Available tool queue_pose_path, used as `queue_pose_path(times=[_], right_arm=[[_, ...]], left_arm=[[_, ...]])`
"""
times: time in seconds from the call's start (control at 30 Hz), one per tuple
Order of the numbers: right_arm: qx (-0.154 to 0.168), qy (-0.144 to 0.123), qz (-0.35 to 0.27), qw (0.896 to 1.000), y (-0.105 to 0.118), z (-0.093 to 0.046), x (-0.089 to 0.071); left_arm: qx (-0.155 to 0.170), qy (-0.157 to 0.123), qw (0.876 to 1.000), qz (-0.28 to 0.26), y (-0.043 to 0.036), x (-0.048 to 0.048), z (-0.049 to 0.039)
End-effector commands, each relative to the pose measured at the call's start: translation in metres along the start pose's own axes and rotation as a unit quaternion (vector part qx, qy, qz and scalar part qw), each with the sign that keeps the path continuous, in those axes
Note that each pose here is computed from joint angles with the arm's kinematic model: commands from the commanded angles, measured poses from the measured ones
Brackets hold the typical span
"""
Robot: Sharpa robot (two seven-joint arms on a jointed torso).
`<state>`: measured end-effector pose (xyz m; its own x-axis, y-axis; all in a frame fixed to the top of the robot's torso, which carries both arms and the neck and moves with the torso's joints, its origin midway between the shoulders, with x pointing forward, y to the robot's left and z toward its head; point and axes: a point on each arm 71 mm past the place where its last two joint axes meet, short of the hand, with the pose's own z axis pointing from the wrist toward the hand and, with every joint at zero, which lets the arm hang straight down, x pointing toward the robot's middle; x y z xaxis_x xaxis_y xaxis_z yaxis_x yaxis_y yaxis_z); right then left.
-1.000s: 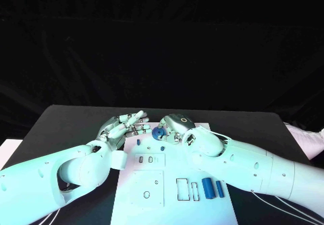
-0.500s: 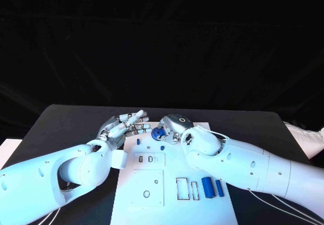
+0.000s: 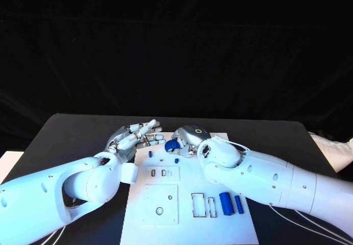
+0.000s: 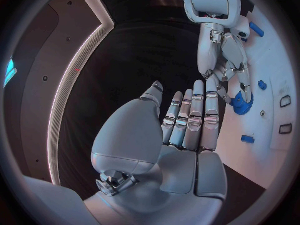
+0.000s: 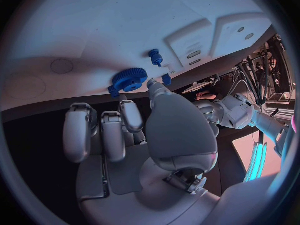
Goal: Assemble the parts on the task board
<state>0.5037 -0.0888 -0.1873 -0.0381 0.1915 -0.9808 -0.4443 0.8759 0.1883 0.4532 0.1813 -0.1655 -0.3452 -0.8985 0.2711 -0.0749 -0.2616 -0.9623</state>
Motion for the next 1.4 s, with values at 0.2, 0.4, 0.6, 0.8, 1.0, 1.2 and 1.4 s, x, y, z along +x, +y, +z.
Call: queue_pose_path(times=[0.2,0.4,0.6,0.8,1.0,1.2,1.4], right_arm=[[-0.028,-0.075,0.057,0.995,-0.009,-0.011,-0.015],[-0.051,-0.107,0.109,0.987,-0.035,-0.035,-0.031],[-0.041,-0.042,0.187,0.981,-0.086,-0.059,-0.028],[-0.017,-0.006,0.236,0.972,-0.133,-0.084,-0.022],[0.0,-0.004,0.22,0.975,-0.161,-0.097,-0.022],[0.014,-0.005,0.21,0.978,-0.178,-0.102,-0.022],[0.025,-0.009,0.207,0.978,-0.187,-0.102,-0.021]], left_arm=[[0.003,0.006,1.0,-0.003,-0.0013,-0.0001,-0.0005],[0.005,0.003,1.0,-0.001,-0.0017,-0.0033,-0.0005],[0.01,0.002,1.0,0.008,-0.0028,-0.0086,-0.0001],[0.017,-0.006,1.0,0.014,-0.0038,-0.0181,0.0018],[0.017,-0.01,1.0,0.016,-0.003,-0.0227,0.003],[0.015,-0.01,1.0,0.015,-0.0015,-0.0239,0.0037],[0.015,-0.011,1.0,0.016,-0.0007,-0.025,0.0043]])
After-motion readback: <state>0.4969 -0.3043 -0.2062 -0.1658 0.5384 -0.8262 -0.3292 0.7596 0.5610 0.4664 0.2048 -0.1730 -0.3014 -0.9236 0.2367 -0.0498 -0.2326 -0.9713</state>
